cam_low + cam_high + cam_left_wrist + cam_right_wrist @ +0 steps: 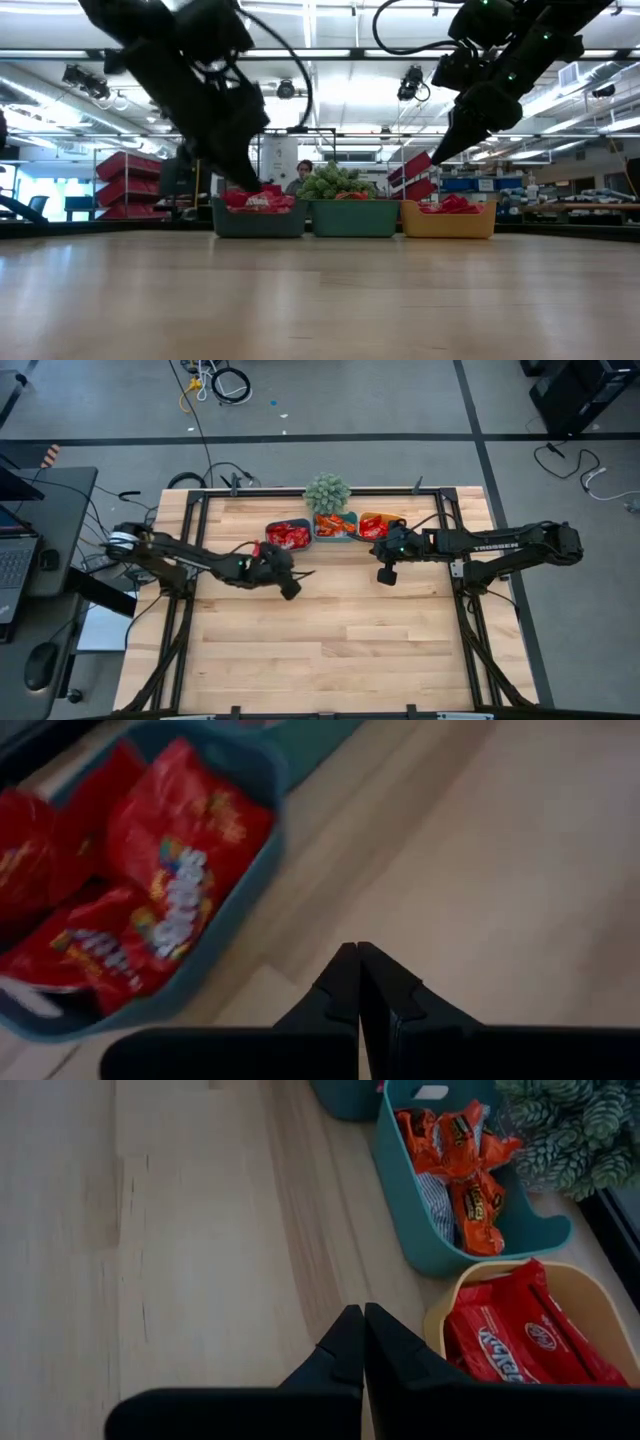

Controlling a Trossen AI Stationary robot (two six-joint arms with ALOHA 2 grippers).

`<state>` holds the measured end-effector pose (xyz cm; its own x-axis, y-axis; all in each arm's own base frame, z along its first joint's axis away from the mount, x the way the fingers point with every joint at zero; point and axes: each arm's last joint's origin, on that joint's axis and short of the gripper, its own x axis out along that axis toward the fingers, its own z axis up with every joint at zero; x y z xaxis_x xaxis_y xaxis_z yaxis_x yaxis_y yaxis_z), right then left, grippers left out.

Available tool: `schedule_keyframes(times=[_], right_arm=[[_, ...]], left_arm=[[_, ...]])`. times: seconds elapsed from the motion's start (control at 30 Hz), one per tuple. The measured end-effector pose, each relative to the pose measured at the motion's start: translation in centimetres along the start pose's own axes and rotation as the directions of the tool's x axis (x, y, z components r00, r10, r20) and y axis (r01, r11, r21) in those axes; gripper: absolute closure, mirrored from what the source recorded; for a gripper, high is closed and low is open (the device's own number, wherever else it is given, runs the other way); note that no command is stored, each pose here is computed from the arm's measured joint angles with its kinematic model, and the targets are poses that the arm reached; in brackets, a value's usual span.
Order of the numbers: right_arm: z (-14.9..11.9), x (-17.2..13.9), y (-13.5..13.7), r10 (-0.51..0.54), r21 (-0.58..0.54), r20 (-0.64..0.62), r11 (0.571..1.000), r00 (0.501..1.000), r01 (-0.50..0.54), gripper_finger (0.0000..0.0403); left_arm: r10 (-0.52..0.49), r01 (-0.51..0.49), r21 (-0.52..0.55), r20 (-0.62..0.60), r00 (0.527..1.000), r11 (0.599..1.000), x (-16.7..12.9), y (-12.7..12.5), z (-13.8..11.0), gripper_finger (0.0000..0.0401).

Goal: Sort candy
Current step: Move the blue bin and the yellow bin to the top corner of the table beside the green bin

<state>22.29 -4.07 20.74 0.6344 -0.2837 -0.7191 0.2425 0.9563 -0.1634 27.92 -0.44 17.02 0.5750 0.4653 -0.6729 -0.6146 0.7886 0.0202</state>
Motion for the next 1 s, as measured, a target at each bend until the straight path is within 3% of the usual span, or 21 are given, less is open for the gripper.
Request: schedule_keyframes(times=[0.17,0.33,0.67,0.73,0.87,1.0], right_arm=[[0.0,0.0,0.0,0.0,-0.005,0.001,1.0,1.0,0.0,0.0403],[0.0,0.0,0.0,0.0,-0.008,0.005,1.0,1.0,0.0,0.0403],[0.0,0.0,-0.1,-0.015,-0.009,0.003,1.0,1.0,0.015,0.0403],[-0.2,0.0,-0.4,-0.063,-0.009,-0.028,0.998,0.998,0.062,0.0403],[-1.3,0.1,-1.5,-0.143,0.074,-0.138,0.985,0.98,0.155,0.0403],[-2.3,0.0,-1.7,-0.028,0.179,-0.231,0.981,0.973,0.07,0.0403]], left_arm=[[0.078,-0.078,0.003,-0.057,0.995,0.997,2.7,0.9,-0.8,0.0401],[0.128,-0.129,-0.034,-0.033,0.991,0.991,4.7,1.6,-0.7,0.0401],[0.189,-0.188,-0.071,0.005,0.982,0.98,6.9,2.5,-0.6,0.0401],[0.211,-0.21,-0.073,0.009,0.977,0.975,7.0,2.7,-0.6,0.0401],[0.227,-0.226,-0.065,0.011,0.974,0.972,7.1,3.1,-0.4,0.0401],[0.238,-0.238,-0.026,0.003,0.971,0.971,7.2,3.3,-0.5,0.0401]])
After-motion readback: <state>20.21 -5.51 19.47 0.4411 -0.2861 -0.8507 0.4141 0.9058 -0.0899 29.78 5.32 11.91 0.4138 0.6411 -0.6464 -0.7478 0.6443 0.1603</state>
